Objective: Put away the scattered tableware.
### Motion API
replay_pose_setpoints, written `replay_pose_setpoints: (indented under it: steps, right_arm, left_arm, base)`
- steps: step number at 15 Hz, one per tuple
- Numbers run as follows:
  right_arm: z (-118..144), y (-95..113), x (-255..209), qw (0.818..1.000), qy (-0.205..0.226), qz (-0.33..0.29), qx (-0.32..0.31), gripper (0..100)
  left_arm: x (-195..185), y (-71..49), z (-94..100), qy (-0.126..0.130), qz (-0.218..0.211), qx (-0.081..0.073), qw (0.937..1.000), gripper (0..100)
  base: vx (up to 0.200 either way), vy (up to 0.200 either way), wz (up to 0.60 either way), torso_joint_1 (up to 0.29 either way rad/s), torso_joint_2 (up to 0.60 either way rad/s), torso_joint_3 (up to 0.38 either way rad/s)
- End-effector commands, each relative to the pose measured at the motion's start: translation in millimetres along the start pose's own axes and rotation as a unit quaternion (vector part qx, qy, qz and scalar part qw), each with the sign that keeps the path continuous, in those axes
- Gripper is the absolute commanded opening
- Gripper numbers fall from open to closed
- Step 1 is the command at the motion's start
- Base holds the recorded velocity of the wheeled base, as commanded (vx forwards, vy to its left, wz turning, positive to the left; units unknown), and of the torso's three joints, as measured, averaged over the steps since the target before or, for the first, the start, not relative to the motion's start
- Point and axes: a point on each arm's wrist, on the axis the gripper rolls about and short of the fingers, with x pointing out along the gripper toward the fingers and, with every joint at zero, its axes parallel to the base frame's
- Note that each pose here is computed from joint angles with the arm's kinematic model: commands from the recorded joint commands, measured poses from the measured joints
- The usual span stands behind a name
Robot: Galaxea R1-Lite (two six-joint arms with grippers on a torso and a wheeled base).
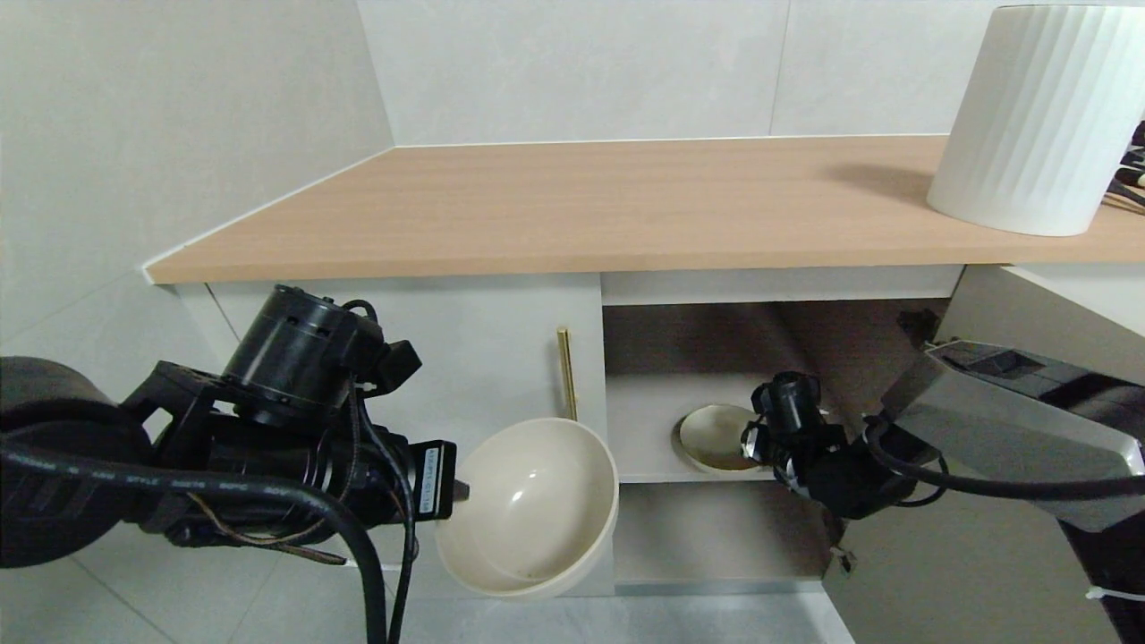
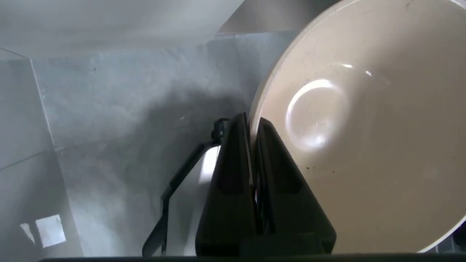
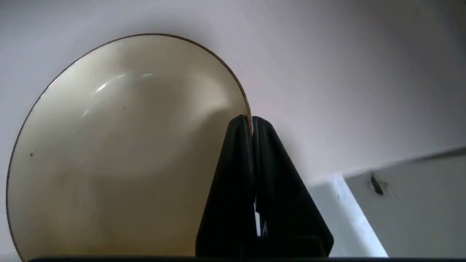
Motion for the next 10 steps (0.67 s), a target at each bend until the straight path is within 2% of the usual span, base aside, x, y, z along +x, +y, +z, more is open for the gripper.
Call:
replay_pose_setpoints:
  steps: [1, 10]
  right_arm:
    - [-1, -1, 10, 1.0, -0.004, -0.007, 0.005, 0]
    - [6, -2, 23, 0.999, -0.024, -0.02, 0.016, 0]
  left_arm:
    - [4, 0.3, -0.4, 0.005, 0.003, -0.001, 1.0, 0]
    - [8, 0.1, 0.3, 0.006, 0.01, 0.0, 0.9999, 0]
  base:
    - [0.0, 0.0, 0.0, 0.0, 0.0, 0.0]
    - [0.0, 0.0, 0.0, 0.0, 0.0, 0.0]
